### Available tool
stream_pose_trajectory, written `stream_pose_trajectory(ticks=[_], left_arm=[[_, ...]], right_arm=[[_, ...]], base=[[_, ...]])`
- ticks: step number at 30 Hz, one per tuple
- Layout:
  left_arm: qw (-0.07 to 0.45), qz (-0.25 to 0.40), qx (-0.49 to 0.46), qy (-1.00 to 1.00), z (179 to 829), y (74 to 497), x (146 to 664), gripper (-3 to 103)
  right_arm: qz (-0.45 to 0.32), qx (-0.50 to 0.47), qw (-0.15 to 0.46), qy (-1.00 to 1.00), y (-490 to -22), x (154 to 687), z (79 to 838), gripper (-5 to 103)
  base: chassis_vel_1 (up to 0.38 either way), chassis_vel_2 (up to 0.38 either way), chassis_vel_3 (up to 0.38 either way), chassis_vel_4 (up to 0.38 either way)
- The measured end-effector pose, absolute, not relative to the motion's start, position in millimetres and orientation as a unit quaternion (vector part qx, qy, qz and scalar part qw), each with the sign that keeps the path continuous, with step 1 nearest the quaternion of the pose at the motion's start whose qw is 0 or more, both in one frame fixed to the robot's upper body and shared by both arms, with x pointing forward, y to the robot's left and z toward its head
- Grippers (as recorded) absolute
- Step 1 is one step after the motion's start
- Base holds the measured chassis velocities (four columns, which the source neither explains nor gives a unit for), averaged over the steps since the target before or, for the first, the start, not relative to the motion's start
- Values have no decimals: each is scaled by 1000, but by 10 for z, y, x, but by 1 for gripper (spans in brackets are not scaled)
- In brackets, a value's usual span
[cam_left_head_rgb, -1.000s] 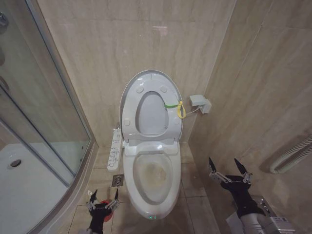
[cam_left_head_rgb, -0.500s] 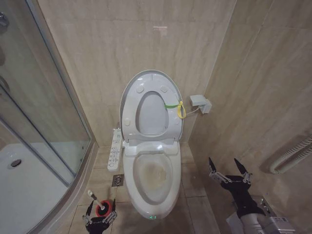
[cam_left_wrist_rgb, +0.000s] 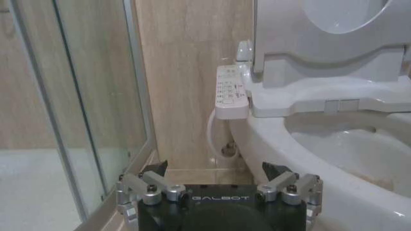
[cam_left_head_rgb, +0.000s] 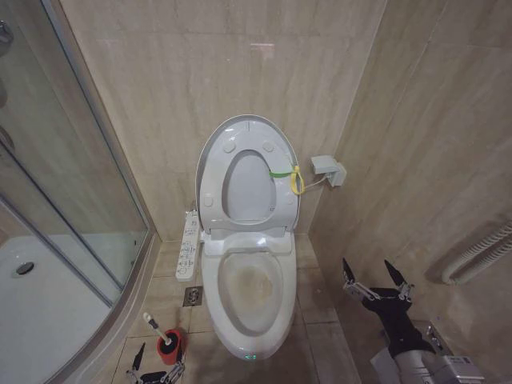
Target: Open the toilet lid, clean the toilet bowl with a toilet brush, close the toilet lid, and flush.
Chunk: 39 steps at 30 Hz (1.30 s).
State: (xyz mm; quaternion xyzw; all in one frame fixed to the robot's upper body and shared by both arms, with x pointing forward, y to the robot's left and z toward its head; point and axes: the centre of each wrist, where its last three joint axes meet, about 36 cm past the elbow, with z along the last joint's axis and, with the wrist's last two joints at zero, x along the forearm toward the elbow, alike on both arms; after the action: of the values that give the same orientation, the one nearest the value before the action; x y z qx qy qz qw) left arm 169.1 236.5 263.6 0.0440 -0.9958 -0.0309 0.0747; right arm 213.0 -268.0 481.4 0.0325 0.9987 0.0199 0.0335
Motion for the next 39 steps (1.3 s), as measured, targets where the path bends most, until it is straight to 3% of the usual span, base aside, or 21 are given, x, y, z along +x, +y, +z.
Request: stream_pose_trajectory(ticks=[11,22,28,39], left_arm=[[65,-18,33,-997,2606,2330,1681,99],[79,-30,59,-995,2033,2671,1337,99],[71,-46,55,-995,1821,3030,1465,99],[55,-39,32,-997,1679,3240,1860,99]], right_arm=[[20,33,33,999,-2680,2130,4814,100],[20,33,33,999,-2680,2130,4814,100],[20,33,33,999,-2680,2130,4814,100],[20,33,33,999,-2680,2130,4814,100]], base=[[0,0,0,0],[0,0,0,0],[0,0,0,0],[0,0,0,0]])
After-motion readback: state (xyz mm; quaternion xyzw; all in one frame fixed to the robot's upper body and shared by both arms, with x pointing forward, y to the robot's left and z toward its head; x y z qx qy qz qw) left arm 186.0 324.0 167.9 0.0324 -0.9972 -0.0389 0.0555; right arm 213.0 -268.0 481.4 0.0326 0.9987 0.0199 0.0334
